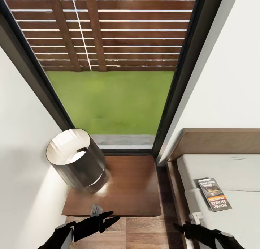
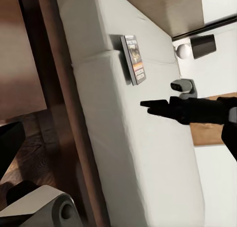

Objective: In the bedroom, move the book from the bed onto either nightstand, and place the two sandals side by side next to the bed.

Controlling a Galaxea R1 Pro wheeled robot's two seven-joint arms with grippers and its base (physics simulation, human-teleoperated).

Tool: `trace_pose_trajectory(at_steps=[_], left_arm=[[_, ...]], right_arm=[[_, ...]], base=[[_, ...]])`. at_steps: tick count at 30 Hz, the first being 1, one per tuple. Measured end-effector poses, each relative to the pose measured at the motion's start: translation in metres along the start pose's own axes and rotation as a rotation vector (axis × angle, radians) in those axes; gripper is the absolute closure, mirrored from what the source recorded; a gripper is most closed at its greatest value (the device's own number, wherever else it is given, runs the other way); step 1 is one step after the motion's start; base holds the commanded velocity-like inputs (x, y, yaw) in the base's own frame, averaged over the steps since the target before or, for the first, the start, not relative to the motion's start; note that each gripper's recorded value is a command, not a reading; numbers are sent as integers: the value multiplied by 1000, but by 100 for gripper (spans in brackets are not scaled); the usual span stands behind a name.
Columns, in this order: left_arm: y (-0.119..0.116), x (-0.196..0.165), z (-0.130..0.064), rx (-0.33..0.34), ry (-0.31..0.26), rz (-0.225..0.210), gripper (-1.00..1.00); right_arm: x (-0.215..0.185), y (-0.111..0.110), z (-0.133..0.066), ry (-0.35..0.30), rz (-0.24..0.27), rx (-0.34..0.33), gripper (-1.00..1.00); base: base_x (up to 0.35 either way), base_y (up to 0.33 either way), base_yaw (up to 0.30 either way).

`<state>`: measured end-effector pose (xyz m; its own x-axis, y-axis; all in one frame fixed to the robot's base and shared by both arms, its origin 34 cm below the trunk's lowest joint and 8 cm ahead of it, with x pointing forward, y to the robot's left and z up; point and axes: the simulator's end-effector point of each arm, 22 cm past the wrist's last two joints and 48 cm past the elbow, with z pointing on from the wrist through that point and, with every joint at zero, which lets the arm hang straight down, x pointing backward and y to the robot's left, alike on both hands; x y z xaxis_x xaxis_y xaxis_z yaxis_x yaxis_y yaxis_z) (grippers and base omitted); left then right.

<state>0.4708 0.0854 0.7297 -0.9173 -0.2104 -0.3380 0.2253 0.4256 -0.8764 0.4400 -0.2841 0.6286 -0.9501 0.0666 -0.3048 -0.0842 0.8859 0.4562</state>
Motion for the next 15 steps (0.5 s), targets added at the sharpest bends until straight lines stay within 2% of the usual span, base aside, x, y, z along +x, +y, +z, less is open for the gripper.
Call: trace_pose_trajectory(at_steps=[6,10,11,13,15], left_arm=[[0,0,0,0,0,0,-100],[0,0,0,-2,-1,0,-100],[1,0,0,-2,-1,0,-100],[1,0,0,-2,-1,0,-100],[1,0,0,-3,-1,0,-100]], right_arm=[[-54,16,-2,-45,-41,-27,-100],[-78,23,-7,-48,-28,-39,-100],[-87,19,-13,-53,-22,-32,-100],[-108,-12,-38,-85,-3,17,-100],[-120,-34,-55,-111,15,50,-100]], base=[[0,0,0],[0,0,0],[0,0,0],[0,0,0],[0,0,0]])
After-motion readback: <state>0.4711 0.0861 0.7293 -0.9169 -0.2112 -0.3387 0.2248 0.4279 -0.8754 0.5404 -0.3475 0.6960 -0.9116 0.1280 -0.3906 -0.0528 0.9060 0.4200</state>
